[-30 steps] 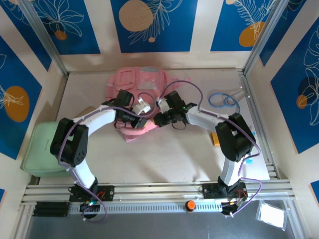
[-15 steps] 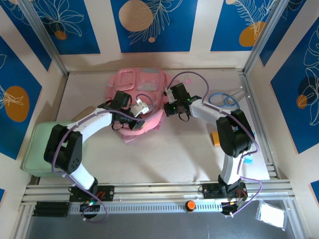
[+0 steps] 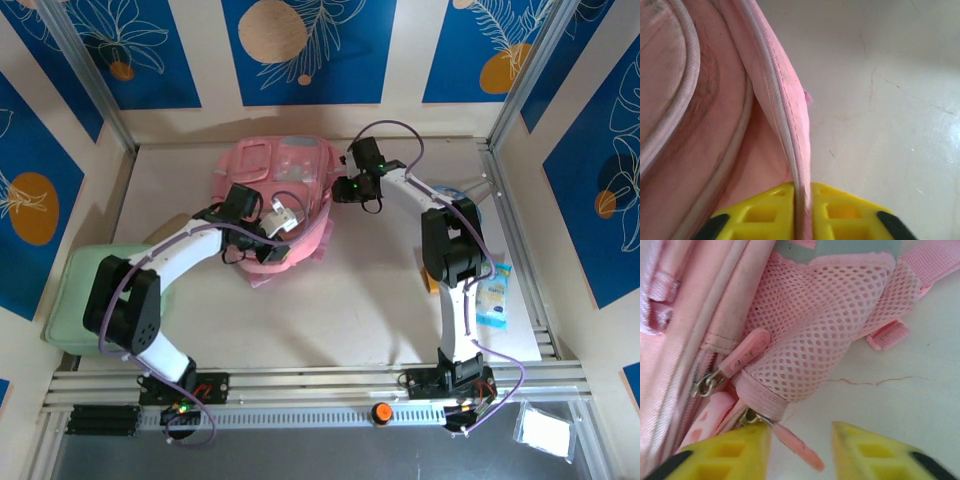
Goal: Pack books, pencil case, and school supplies into a backpack
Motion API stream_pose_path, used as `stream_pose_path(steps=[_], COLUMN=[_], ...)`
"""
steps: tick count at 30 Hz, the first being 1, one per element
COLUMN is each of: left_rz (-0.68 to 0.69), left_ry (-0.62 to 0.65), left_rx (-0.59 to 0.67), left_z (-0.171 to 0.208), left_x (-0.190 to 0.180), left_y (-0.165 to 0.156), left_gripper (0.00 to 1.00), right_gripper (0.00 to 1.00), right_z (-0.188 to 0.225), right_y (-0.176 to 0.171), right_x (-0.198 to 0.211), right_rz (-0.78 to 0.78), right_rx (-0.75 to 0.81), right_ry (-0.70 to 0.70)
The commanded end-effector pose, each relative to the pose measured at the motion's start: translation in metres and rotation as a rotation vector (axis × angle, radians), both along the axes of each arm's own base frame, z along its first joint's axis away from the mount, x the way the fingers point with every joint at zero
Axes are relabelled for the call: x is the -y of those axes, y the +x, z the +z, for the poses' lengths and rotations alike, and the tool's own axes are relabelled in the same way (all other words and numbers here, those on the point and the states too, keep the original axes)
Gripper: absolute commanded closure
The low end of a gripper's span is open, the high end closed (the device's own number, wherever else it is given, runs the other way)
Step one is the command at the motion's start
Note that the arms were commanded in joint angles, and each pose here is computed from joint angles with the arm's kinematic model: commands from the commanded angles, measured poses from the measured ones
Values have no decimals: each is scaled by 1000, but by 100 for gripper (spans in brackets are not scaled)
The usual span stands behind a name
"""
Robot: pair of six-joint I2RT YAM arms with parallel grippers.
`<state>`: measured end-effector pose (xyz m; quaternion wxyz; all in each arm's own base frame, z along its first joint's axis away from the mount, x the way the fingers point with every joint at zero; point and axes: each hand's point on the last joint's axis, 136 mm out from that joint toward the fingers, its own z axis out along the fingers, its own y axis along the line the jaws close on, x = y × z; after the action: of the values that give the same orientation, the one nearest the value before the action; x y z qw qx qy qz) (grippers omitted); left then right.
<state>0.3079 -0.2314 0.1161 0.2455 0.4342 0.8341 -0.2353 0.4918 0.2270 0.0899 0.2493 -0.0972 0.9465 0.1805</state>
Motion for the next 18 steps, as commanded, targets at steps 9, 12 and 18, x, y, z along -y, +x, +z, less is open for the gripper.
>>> stream_pose_path(steps=[9, 12, 18], left_rz=[83, 56, -47], left_ry=[92, 211, 525], left_rx=[217, 228, 243], left_z=[53, 35, -2], left_x=[-5, -5, -5], left_y=[33, 46, 67], left_gripper=[41, 40, 42], right_gripper=[33, 32, 32], right_z=[72, 70, 67], right_y=[-55, -66, -75], right_x=[12, 18, 28], right_rz=[-68, -98, -139], right_rx=[46, 39, 22], right_ry=[245, 258, 286])
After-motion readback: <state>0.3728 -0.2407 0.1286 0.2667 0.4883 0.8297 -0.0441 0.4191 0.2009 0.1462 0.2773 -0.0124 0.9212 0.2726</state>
